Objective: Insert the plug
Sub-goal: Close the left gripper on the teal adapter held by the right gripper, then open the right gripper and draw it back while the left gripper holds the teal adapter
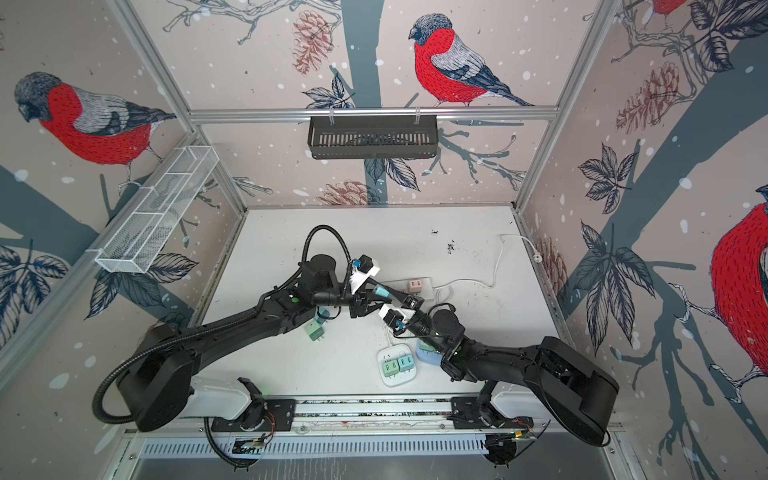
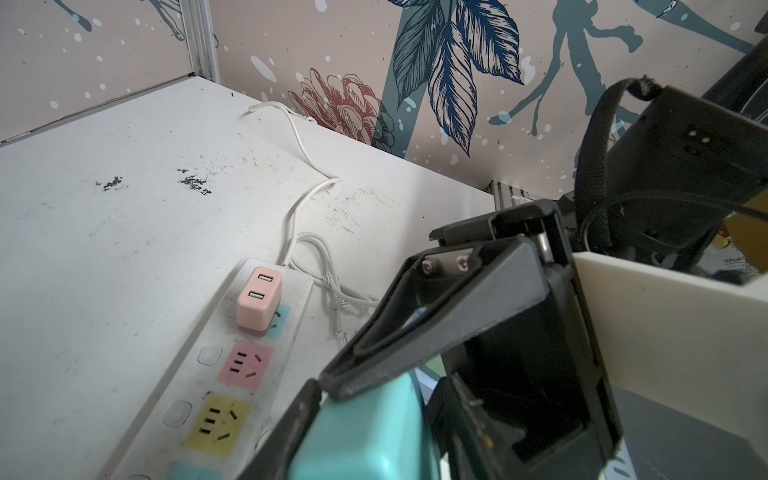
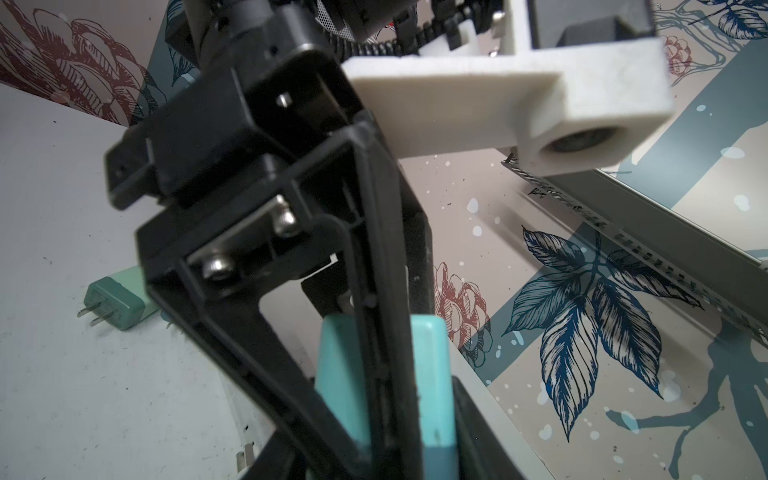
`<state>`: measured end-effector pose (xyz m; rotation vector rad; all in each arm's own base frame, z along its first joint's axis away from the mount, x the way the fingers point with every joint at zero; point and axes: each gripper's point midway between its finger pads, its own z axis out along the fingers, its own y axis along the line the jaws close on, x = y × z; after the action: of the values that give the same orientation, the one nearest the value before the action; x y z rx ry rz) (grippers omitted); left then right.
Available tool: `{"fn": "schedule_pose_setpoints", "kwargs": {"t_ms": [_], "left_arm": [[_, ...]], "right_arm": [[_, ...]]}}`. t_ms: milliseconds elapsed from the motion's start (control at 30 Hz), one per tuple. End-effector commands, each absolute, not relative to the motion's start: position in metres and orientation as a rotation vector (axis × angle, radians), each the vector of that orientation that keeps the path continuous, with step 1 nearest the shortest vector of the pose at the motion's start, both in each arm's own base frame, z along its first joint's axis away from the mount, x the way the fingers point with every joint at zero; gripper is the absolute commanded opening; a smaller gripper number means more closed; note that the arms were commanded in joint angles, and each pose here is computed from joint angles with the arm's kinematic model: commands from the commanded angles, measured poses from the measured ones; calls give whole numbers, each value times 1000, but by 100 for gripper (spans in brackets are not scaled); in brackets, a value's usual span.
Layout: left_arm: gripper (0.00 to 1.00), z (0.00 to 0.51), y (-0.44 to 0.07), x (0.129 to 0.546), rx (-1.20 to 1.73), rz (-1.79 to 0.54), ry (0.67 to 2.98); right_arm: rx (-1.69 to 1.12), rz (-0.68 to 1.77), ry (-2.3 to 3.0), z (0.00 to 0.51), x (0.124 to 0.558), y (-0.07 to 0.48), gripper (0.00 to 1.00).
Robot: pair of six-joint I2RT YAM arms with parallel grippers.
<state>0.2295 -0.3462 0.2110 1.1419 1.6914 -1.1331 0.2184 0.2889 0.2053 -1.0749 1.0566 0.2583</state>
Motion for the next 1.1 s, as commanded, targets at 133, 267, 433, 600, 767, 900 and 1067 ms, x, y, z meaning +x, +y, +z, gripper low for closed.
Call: {"fn": "schedule_pose_setpoints", "kwargs": {"t_ms": [133, 267, 433, 600, 767, 900, 1067], "left_arm": [[8, 213, -350, 224, 1187, -1153, 1663], [0, 210, -351, 226, 1191, -1148, 1676], [0, 205, -352, 228, 1196, -1138, 1688], [0, 207, -350, 230, 1182, -1116, 1688], [0, 212, -338, 243, 1097, -994, 1686], [0, 230, -316, 248, 985, -870, 1598], [0, 251, -275, 241, 875, -679, 1426]], "right_arm": [[-1025, 244, 1018, 222, 220, 289, 2], [-1005, 232, 1027, 225, 224, 287, 13], [-1007, 220, 1060, 217, 230, 290, 25], [-977, 207, 1065, 219, 233, 285, 100], [-948, 215, 1039, 226, 227, 278, 100], [-917, 212, 1017, 234, 222, 267, 99], [-878, 215, 1033, 237, 225, 249, 100]]}}
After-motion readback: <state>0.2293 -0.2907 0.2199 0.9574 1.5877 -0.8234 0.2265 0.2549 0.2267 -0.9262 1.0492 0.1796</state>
